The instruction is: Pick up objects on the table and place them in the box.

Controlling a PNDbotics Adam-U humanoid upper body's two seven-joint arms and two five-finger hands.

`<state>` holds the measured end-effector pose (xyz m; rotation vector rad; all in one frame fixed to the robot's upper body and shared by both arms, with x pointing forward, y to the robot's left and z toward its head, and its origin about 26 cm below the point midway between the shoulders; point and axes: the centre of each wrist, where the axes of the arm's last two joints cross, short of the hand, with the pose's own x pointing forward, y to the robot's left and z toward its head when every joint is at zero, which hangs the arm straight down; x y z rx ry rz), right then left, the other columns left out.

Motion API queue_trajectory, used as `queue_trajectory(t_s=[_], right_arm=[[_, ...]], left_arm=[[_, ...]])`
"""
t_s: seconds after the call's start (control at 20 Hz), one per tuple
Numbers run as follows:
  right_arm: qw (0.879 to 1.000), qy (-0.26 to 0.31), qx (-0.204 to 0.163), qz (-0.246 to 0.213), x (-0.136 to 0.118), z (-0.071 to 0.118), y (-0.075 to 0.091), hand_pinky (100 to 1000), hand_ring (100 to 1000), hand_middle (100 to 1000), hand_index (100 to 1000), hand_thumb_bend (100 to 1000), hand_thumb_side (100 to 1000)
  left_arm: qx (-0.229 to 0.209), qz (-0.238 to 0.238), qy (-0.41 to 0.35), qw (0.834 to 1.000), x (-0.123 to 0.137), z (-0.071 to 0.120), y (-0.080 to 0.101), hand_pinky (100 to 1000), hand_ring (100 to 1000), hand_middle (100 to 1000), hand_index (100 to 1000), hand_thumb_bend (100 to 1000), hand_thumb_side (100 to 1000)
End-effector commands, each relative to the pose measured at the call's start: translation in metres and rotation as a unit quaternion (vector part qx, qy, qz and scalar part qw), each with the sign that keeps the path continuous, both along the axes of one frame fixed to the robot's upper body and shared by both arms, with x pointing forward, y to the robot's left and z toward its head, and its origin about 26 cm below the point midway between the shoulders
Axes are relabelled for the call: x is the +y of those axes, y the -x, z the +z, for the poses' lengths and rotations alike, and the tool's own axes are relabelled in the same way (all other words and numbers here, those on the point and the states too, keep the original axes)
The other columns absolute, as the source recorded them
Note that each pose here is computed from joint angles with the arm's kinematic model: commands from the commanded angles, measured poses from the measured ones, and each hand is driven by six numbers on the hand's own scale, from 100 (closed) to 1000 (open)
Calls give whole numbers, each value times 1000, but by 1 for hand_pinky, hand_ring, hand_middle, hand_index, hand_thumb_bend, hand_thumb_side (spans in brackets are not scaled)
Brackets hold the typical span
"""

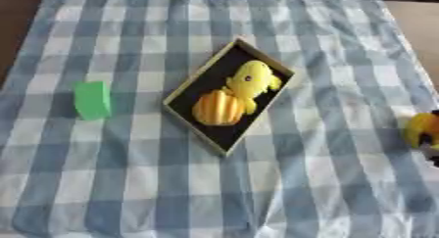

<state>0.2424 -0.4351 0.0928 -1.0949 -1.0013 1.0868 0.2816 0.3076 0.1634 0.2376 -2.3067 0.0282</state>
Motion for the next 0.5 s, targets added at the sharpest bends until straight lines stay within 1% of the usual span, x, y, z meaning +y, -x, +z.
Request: queue_trajectory(t_s=[0.05, 0.1, 0.15, 0.2, 0.25, 0.3, 0.35, 0.4, 0.45, 0.5], right_arm=[[1000, 10, -6, 3, -4, 6, -2, 937, 1000, 790, 918, 100, 563], [1000, 10, -8, 2, -3, 6, -3, 928, 985, 720, 874, 100, 505], [1000, 9, -12, 0, -3, 6, -3, 928, 983, 712, 868, 100, 499], [1000, 8, -17, -2, -3, 7, -3, 921, 959, 653, 826, 100, 428], [1000, 6, -24, -5, -3, 8, -4, 919, 947, 629, 809, 100, 396], [999, 5, -31, -8, -2, 9, -4, 913, 922, 586, 773, 100, 267], [999, 4, -40, -11, -2, 11, -4, 912, 918, 581, 769, 100, 255], [999, 3, -50, -13, -1, 14, -4, 909, 903, 546, 740, 100, 170], [998, 1, -61, -15, 0, 17, -3, 909, 897, 531, 724, 100, 118], [997, 0, -72, -15, 2, 20, -3, 908, 887, 511, 706, 100, 100]], left_arm=[[-11, -7, -5, 1000, -1, 7, 1, 698, 847, 714, 813, 100, 721], [-11, -7, -5, 1000, -1, 7, 1, 699, 848, 714, 813, 100, 721], [-11, -8, -5, 1000, -1, 7, 1, 699, 848, 714, 813, 100, 720], [-11, -8, -5, 1000, -1, 7, 1, 699, 848, 714, 813, 100, 720], [-12, -8, -5, 1000, -1, 7, 1, 699, 848, 714, 813, 100, 720], [-12, -8, -5, 1000, -1, 7, 1, 699, 849, 715, 813, 100, 721], [-11, -8, -5, 1000, -1, 7, 1, 699, 849, 715, 813, 100, 721], [-11, -8, -5, 1000, -1, 7, 1, 699, 849, 715, 813, 100, 721], [-11, -8, -5, 1000, -1, 7, 1, 699, 849, 715, 813, 100, 721], [-11, -8, -6, 1000, -1, 7, 1, 699, 850, 715, 813, 100, 720]])
